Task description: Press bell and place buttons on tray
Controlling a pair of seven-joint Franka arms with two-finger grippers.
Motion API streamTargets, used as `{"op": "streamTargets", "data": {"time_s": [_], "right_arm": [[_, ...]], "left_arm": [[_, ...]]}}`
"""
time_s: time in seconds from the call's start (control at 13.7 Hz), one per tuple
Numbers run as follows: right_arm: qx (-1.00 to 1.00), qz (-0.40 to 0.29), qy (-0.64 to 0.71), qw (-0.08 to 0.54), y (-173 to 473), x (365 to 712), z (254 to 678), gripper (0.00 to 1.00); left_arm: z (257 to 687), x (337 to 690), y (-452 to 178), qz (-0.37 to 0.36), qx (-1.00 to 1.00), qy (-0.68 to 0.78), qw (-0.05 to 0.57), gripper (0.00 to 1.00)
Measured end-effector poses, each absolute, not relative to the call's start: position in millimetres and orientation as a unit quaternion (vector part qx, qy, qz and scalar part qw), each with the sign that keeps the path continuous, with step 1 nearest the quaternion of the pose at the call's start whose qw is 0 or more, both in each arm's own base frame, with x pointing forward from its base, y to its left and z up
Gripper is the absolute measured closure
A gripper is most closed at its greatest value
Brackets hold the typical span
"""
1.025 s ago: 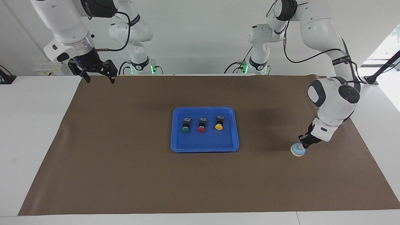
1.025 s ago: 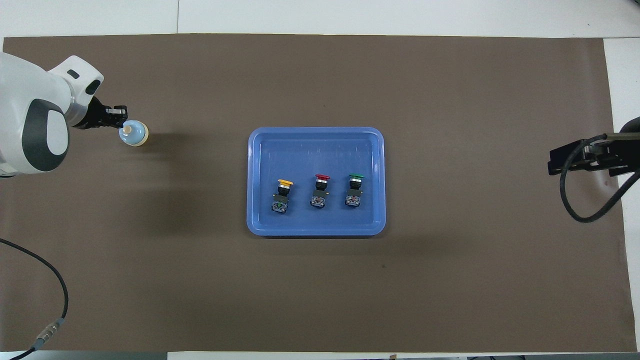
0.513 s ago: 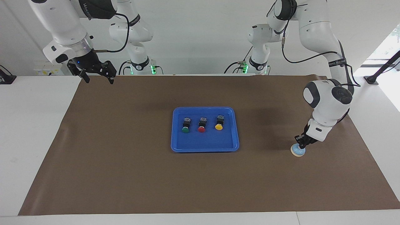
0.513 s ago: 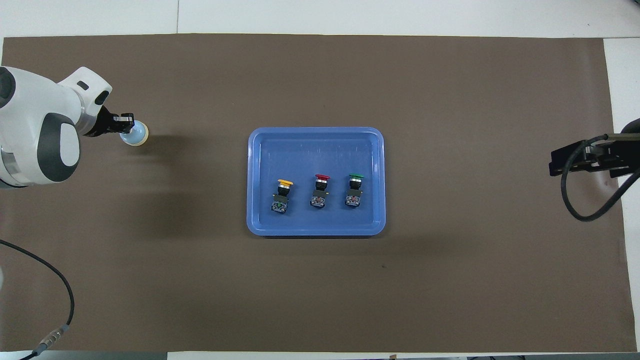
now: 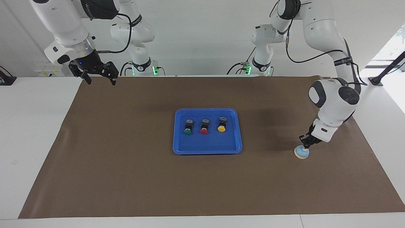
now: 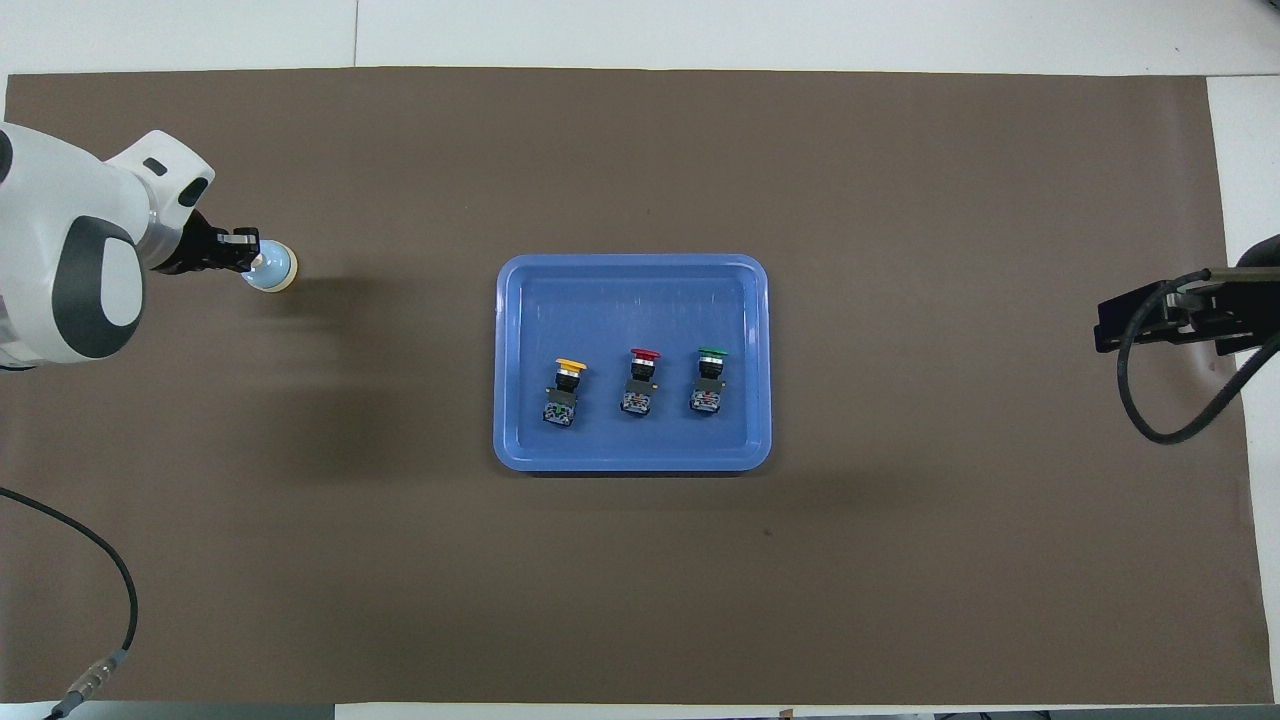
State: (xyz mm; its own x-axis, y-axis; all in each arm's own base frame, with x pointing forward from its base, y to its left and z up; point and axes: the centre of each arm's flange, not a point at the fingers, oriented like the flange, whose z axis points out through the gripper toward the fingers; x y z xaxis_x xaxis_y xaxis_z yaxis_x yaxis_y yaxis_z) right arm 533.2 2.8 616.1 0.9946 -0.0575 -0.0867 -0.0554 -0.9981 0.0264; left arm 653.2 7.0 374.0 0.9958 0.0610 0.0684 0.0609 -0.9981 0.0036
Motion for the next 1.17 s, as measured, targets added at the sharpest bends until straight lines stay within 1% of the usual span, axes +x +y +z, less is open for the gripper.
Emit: {"op": "streamTargets", "data": {"time_s": [0.22,0.29,0.37,0.51,0.59,0.66,0.73,0.81,0.88,1.17], "right_arm": [[0.999,-0.044,-0.028,0.012,3,533,616,0.00],[0.999,-0.044,-0.028,0.012,3,533,616,0.00],[0.999,-0.044,-0.028,0.012,3,533,616,0.00],[0.999,-0.044,-0.028,0.012,3,533,616,0.00],[0.999,-0.044,-0.028,0.012,3,533,616,0.00],[0.999,-0.044,-0.028,0.012,3,533,616,0.00],[0.999,-0.044,-0.028,0.012,3,533,616,0.00],[0.999,-0.044,-0.028,0.012,3,533,616,0.00],[0.999,-0.044,-0.028,0.012,3,533,616,0.00],[0.999,-0.044,-0.028,0.012,3,533,616,0.00]], "left_arm": [[465,634,8,0.047,0.998,0.031,-0.001,0.99],[492,623,7,0.049,0.998,0.032,-0.002,0.93],[517,610,7,0.050,0.998,0.032,-0.002,0.81],[561,583,6,0.051,0.998,0.033,-0.004,0.60],[577,569,5,0.045,0.998,0.033,-0.004,0.47],[591,556,5,0.034,0.999,0.033,-0.005,0.34],[600,542,4,0.020,0.999,0.034,-0.006,0.19],[604,535,4,0.012,0.999,0.034,-0.006,0.08],[606,532,3,0.010,0.999,0.036,-0.003,0.00],[602,530,-1,-0.010,0.999,0.036,0.013,0.00]]}}
